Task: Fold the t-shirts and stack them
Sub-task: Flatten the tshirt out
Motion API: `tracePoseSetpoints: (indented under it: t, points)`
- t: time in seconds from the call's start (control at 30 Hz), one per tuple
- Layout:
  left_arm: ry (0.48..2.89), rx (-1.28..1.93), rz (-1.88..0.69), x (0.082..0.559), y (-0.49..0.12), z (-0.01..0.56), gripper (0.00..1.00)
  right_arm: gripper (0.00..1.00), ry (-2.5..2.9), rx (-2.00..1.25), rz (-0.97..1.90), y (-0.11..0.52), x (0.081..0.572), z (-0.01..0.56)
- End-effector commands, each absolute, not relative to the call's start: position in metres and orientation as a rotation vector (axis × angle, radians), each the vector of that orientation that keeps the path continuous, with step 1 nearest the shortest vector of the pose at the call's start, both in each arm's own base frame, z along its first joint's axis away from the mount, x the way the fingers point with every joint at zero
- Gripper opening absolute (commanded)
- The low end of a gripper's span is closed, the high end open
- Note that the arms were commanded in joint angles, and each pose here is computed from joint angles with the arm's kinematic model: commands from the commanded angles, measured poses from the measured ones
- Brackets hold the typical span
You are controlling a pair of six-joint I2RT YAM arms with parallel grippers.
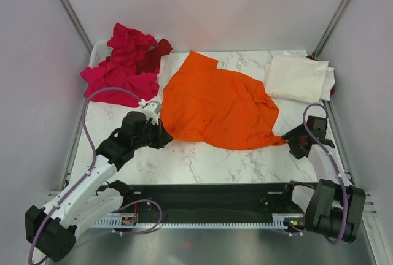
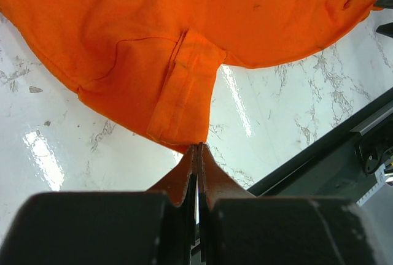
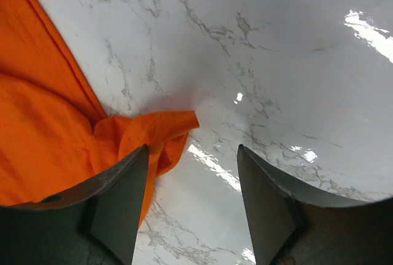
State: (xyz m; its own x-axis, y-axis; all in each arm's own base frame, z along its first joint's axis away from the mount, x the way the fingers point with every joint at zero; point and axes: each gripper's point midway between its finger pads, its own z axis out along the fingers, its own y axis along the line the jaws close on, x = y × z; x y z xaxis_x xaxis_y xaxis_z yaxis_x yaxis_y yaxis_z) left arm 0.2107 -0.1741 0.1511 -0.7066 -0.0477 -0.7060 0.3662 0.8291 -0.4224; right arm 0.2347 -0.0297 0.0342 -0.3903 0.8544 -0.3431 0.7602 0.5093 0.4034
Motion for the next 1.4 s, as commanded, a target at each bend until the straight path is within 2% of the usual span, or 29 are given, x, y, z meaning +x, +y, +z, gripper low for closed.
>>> tracePoseSetpoints:
  t: [0.0,0.5,1.03,1.13,1.17,1.27,1.3,1.33,1.37]
  points:
    - [2.204,0.282,-0.734,0.212,-0.179,0.164,0.02,0.68,2.181,1.300,0.236,-0.043,0.255,0.043]
    - [2.217,0.280,-0.728,0.214,-0.179,0.162,0.02,0.64,2.078,1.261,0.327,-0.052,0.284,0.069]
    - [2.227,0.282,-0.724,0.214,-0.179,0.159,0.02,0.58,2.179,1.280,0.408,-0.032,0.267,0.048]
    - [2.222,0.279,-0.720,0.214,-0.178,0.160,0.02,0.47,2.199,1.276,0.392,-0.032,0.261,0.041]
    - [2.222,0.278,-0.719,0.215,-0.178,0.160,0.02,0.38,2.206,1.278,0.388,-0.032,0.259,0.038]
    - [2.218,0.278,-0.715,0.215,-0.178,0.160,0.02,0.24,2.212,1.266,0.377,-0.032,0.257,0.036]
    - [2.222,0.279,-0.716,0.215,-0.178,0.159,0.02,0.11,2.210,1.263,0.373,-0.033,0.257,0.037]
    - [2.221,0.279,-0.714,0.215,-0.177,0.159,0.02,0.03,2.210,1.252,0.367,-0.034,0.258,0.037]
    - [2.219,0.276,-0.708,0.215,-0.177,0.160,0.02,0.00,2.202,1.246,0.357,-0.036,0.260,0.040]
